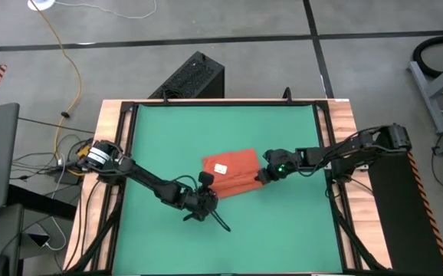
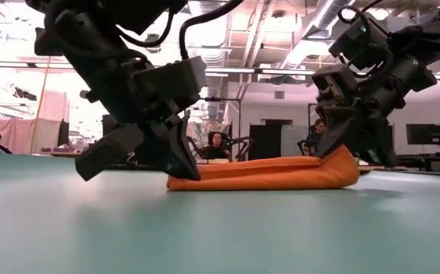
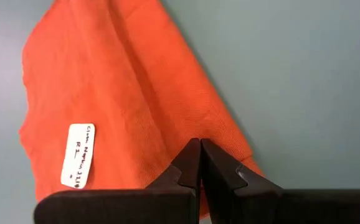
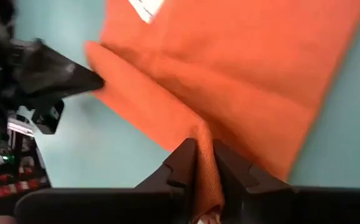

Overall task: Roll towel
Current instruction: Roll the orange towel

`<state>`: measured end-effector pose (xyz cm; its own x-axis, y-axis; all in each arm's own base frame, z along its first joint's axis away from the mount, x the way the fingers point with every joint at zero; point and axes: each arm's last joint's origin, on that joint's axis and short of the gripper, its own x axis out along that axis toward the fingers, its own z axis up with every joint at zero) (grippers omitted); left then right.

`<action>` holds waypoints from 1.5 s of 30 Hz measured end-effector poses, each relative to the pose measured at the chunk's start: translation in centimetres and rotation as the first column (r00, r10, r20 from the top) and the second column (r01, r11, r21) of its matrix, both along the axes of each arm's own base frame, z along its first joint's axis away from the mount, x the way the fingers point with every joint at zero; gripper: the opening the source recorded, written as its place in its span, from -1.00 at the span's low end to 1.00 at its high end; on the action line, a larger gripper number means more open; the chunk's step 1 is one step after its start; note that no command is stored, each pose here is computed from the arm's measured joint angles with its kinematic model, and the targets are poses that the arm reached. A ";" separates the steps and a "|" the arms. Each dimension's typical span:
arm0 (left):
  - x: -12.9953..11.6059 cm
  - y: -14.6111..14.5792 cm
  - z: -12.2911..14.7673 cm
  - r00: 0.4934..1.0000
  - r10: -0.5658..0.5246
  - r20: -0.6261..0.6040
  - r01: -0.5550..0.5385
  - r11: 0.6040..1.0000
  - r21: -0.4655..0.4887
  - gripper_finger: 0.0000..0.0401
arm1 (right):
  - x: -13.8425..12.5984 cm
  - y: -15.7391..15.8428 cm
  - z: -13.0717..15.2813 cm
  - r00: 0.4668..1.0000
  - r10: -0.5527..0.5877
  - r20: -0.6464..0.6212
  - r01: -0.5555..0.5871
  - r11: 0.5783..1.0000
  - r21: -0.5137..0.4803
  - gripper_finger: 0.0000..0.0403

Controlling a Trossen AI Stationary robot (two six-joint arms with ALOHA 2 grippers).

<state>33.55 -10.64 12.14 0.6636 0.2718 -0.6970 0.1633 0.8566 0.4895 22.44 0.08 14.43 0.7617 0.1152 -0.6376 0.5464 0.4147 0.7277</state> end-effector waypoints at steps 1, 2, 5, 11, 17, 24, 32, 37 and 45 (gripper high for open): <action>-0.1 0.0 -0.1 1.000 0.001 -0.004 -0.001 1.000 0.000 -1.00 | 0.1 0.0 0.1 1.000 0.013 0.020 -0.012 0.999 -0.040 -0.64; -0.2 0.1 -0.2 1.000 0.002 -0.009 -0.002 1.000 0.001 -1.00 | 0.2 0.0 0.2 0.999 0.032 0.035 -0.029 0.996 -0.087 -0.64; -0.5 0.2 -0.6 1.000 0.010 -0.019 -0.010 1.000 -0.002 -1.00 | 0.4 0.1 0.6 0.994 0.069 0.081 -0.048 0.971 -0.234 -0.64; -1.3 0.4 -1.4 0.999 0.030 -0.031 -0.031 0.999 -0.023 -1.00 | 0.3 0.6 0.4 0.991 0.125 0.045 -0.100 0.928 -0.360 -0.64; -1.4 0.5 -1.5 0.999 0.040 -0.029 -0.041 0.998 -0.043 -1.00 | 0.4 0.7 0.6 0.985 0.162 0.057 -0.126 0.906 -0.403 -0.63; -1.4 0.4 -1.5 0.999 0.035 -0.021 -0.036 0.998 -0.053 -1.00 | 0.3 -0.4 0.5 0.987 0.159 0.033 -0.126 0.882 -0.455 -0.42; -1.5 0.5 -1.6 0.999 0.034 -0.035 -0.035 0.998 -0.048 -1.00 | 0.3 -1.8 0.9 0.983 0.178 0.037 -0.128 0.824 -0.551 -0.09; -1.8 0.6 -1.8 0.996 0.023 -0.087 -0.024 1.000 -0.015 -1.00 | 0.4 -0.3 2.4 0.946 0.320 0.058 -0.178 0.659 -0.731 -0.12; -2.1 0.5 -1.6 0.994 -0.011 -0.113 0.014 1.000 0.026 -1.00 | -0.7 2.8 0.8 0.897 0.431 0.100 -0.131 0.476 -0.870 -0.36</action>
<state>31.46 -10.11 10.51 0.5847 0.2837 -0.7600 0.2294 0.8408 0.4903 21.77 2.89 15.21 0.9374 -0.1064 -0.3317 0.1285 0.9907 0.0454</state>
